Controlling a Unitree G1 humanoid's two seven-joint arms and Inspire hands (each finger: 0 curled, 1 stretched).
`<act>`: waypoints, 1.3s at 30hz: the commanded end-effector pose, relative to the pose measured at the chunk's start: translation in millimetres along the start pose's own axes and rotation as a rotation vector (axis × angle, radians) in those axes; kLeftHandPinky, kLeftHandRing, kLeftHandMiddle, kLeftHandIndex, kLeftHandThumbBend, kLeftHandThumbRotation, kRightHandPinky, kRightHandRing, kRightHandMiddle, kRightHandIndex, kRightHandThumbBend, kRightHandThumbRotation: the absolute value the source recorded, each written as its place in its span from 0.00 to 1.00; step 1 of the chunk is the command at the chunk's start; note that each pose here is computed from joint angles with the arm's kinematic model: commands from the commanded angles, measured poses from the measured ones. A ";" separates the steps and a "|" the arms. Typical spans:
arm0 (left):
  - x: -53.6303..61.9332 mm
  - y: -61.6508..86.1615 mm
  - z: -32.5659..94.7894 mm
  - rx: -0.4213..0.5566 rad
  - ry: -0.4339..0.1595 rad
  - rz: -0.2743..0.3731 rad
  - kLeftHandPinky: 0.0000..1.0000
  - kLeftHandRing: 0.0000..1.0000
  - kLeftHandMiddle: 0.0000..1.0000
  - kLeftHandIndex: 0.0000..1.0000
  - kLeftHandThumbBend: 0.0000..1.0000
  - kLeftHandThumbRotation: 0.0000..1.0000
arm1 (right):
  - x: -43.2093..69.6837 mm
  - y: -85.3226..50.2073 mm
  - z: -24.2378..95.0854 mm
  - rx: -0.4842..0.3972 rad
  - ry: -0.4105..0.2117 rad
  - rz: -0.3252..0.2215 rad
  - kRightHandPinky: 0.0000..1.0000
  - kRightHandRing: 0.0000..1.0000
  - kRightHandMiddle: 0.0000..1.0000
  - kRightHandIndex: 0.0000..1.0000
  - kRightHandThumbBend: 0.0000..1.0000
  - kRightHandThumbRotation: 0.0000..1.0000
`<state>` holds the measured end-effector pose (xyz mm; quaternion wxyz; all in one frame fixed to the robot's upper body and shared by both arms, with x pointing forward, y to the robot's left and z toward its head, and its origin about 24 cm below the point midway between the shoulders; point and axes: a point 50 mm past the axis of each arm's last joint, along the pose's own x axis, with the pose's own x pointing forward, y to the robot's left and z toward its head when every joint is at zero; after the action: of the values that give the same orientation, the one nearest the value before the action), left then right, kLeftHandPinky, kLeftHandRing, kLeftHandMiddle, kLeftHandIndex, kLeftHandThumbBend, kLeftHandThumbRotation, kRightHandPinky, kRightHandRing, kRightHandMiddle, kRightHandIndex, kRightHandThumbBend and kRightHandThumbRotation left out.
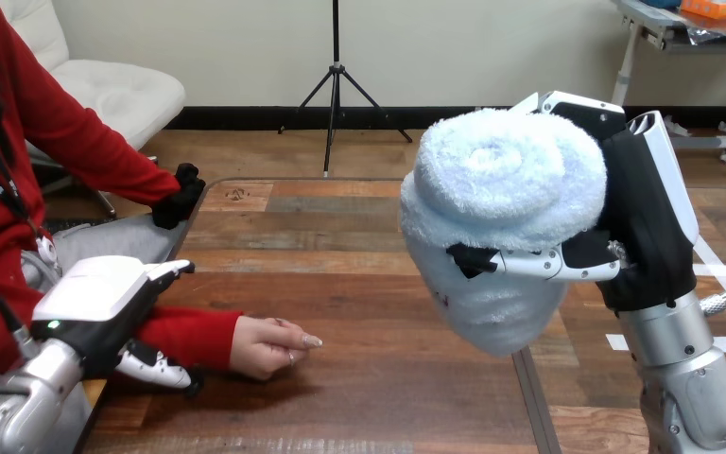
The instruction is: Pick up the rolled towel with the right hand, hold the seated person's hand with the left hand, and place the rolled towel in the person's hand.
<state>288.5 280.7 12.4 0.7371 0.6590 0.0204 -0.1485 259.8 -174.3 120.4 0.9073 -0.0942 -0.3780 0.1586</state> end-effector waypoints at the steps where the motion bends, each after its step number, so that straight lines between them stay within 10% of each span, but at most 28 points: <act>1: 20.1 16.0 10.9 0.009 -0.022 0.028 0.72 0.80 0.85 0.87 1.00 0.35 | 12.2 -3.4 16.2 -0.008 -0.107 -0.032 0.03 0.06 0.09 0.07 0.55 0.00; 39: 41.0 16.8 33.7 0.012 -0.077 -0.008 0.62 0.65 0.68 0.68 1.00 0.13 | 2.3 -2.5 20.2 -0.009 -0.097 -0.045 0.03 0.06 0.10 0.08 0.57 0.00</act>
<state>316.5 259.6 18.6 0.7323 0.6616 0.0172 -0.1606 247.2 -174.8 113.3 0.9104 -0.0915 -0.3707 0.1596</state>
